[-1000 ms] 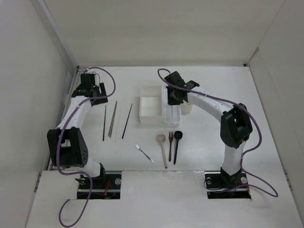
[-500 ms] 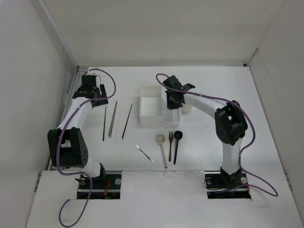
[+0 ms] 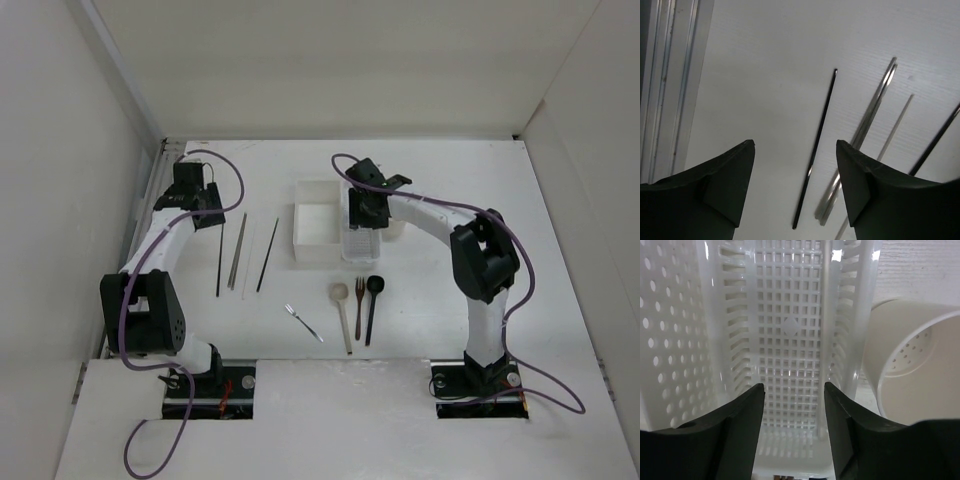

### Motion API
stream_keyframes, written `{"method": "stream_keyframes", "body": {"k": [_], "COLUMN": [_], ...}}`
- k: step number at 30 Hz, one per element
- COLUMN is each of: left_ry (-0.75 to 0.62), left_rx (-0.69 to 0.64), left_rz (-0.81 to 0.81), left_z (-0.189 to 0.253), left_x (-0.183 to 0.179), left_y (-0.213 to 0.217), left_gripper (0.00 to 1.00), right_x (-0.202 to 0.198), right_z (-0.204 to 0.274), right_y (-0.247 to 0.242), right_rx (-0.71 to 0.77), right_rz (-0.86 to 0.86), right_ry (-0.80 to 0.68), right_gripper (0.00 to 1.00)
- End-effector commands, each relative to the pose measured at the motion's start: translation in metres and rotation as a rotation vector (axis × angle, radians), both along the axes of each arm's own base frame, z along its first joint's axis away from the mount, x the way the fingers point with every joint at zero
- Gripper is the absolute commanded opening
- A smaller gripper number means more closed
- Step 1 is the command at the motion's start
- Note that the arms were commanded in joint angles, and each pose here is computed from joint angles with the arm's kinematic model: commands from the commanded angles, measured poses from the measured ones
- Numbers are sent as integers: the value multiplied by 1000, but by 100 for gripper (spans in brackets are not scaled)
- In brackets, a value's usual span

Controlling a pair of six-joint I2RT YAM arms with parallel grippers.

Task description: Sort the eating utensils into containers

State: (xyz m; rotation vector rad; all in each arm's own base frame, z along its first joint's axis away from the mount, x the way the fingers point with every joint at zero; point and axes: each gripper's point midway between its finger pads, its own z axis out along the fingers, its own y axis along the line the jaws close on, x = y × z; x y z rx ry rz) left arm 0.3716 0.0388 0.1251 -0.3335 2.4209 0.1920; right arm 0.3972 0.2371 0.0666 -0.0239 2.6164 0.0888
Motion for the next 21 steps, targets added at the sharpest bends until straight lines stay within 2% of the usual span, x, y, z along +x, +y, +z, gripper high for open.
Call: {"method": "stream_keyframes", "body": {"k": [1, 3, 6, 7, 10, 11, 13, 16, 21], "left_ry": [5, 44, 101, 134, 219, 233, 207, 207, 293], "left_rx": [20, 19, 6, 16, 30, 1, -21, -40, -12], "left_rz": [11, -4, -53, -70, -98, -151, -181, -221, -245], "left_z": [-1, -15, -35, -45, -65, -70, -66, -67, -88], "left_x": [-12, -19, -26, -27, -30, -30, -20, -14, -23], "left_y": [3, 1, -4, -3, -2, -10, -15, -21, -22], "left_gripper": [61, 52, 46, 40, 36, 34, 34, 39, 44], "right_x": [20, 23, 31, 35, 45, 45, 46, 48, 47], "right_z": [51, 65, 100, 113, 155, 155, 177, 191, 193], "right_y": [6, 8, 12, 14, 18, 18, 15, 13, 6], "right_rx": [33, 47, 73, 89, 120, 112, 123, 122, 124], "right_rz": [-21, -21, 3, 10, 49, 58, 55, 59, 47], "right_ry": [-132, -154, -223, -259, -369, -371, -424, -465, -472], "right_gripper": [57, 56, 56, 56, 56, 56, 56, 56, 56]}}
